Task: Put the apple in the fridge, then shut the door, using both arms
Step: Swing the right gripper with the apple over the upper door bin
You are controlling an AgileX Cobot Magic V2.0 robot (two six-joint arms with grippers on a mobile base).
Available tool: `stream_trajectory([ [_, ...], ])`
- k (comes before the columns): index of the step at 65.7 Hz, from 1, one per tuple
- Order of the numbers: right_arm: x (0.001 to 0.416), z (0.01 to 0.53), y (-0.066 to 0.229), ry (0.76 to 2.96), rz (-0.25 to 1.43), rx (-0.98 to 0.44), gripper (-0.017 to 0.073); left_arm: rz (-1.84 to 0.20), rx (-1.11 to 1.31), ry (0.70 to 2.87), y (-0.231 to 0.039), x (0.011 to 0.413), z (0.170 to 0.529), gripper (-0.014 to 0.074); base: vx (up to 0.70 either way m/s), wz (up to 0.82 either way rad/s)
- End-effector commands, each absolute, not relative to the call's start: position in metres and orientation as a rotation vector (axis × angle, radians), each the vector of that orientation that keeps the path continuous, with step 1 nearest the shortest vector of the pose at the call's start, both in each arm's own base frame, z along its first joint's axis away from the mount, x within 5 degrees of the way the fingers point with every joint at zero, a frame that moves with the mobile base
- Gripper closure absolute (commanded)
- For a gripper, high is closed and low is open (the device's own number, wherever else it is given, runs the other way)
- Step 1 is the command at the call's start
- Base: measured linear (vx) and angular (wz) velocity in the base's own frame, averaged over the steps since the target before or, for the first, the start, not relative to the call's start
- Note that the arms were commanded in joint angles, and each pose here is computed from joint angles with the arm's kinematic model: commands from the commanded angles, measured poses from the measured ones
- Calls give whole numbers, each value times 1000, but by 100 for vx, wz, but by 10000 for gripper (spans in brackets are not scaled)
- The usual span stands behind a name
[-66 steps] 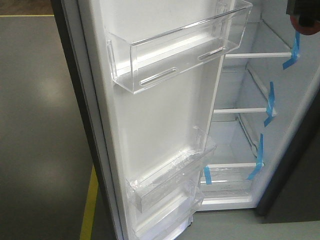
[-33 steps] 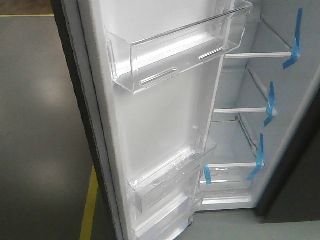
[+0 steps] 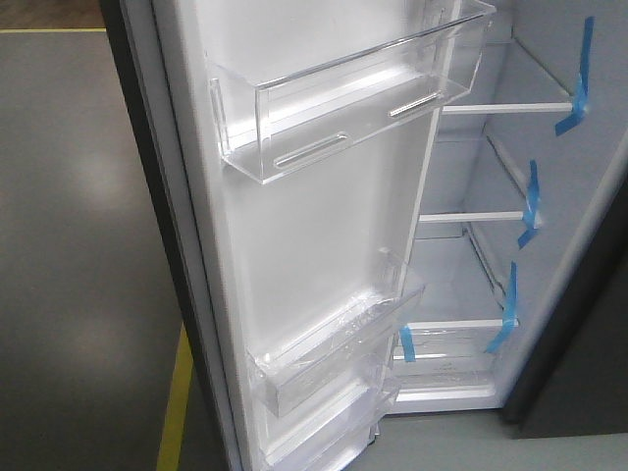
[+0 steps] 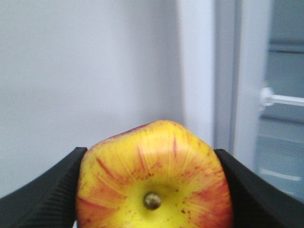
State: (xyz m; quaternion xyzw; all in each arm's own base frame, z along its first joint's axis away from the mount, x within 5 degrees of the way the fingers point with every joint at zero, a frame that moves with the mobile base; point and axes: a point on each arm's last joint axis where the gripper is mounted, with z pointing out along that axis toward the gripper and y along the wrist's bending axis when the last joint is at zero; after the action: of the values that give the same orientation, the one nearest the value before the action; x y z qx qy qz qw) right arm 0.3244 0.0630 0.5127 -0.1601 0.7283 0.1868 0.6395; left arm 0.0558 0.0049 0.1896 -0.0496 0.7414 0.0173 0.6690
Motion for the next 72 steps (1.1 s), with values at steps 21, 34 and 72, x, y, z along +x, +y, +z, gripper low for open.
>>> stream_trajectory([
  [21, 351, 502, 83, 1564, 699, -445, 383, 35, -112, 1570, 5, 55, 203, 599, 0, 0],
  [34, 360, 491, 85, 1600, 719, -461, 370, 35, -112, 1570, 5, 55, 203, 599, 0, 0],
  [72, 368, 477, 86, 1660, 670, -511, 53, 35, -112, 1570, 5, 55, 203, 599, 0, 0],
])
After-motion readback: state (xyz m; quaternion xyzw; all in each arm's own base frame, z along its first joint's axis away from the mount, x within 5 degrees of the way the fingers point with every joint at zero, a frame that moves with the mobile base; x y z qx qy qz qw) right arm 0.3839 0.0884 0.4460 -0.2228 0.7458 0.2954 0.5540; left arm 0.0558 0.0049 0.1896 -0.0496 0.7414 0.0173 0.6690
